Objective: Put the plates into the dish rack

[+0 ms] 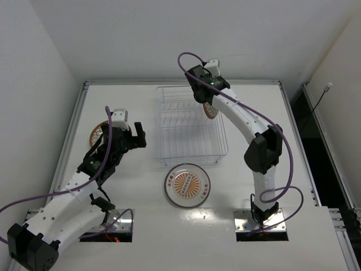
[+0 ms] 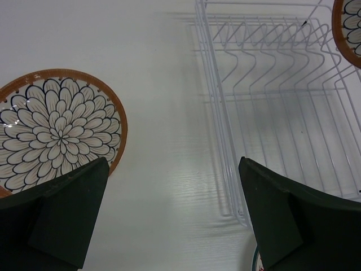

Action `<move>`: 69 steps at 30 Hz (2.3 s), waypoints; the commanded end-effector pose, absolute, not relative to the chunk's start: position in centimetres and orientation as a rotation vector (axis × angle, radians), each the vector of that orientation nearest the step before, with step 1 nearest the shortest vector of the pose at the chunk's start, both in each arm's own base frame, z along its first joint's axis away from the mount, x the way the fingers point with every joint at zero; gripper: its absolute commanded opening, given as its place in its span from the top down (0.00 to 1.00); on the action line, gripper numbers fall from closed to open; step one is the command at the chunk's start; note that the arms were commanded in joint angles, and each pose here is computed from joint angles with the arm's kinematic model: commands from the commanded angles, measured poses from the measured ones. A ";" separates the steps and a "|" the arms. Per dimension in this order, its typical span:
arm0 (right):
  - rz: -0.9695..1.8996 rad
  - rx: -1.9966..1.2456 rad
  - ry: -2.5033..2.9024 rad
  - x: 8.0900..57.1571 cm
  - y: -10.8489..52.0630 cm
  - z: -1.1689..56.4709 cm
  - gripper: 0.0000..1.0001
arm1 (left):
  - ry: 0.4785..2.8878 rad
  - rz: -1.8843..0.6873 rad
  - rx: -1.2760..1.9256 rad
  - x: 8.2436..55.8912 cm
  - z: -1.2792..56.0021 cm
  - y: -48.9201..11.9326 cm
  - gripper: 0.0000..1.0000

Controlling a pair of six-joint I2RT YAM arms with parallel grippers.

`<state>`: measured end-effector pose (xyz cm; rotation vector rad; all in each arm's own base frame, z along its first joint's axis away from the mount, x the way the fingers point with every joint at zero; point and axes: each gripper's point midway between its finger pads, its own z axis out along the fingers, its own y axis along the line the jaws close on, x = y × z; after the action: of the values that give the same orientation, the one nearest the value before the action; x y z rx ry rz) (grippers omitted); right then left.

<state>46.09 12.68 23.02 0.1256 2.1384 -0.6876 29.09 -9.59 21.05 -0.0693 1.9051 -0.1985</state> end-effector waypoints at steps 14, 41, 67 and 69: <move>-0.815 0.083 2.046 47.5 15.9 22.0 1.00 | 1.874 -0.196 -0.064 29.4 21.6 -9.8 0.00; -0.775 -0.097 2.262 45.0 20.0 10.7 0.99 | 1.866 -0.200 -0.066 29.4 21.9 -9.7 0.00; -0.211 -0.041 2.102 40.6 19.6 30.1 0.07 | 1.875 -0.148 -0.081 29.5 21.5 -9.0 0.00; -0.079 -0.120 2.164 38.4 20.5 28.4 0.07 | 1.893 -0.139 -0.077 29.5 21.0 -9.0 0.00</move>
<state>40.96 20.03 27.42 -0.0482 2.1457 -0.2711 29.28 -9.00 20.85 -0.0772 1.9068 -0.1550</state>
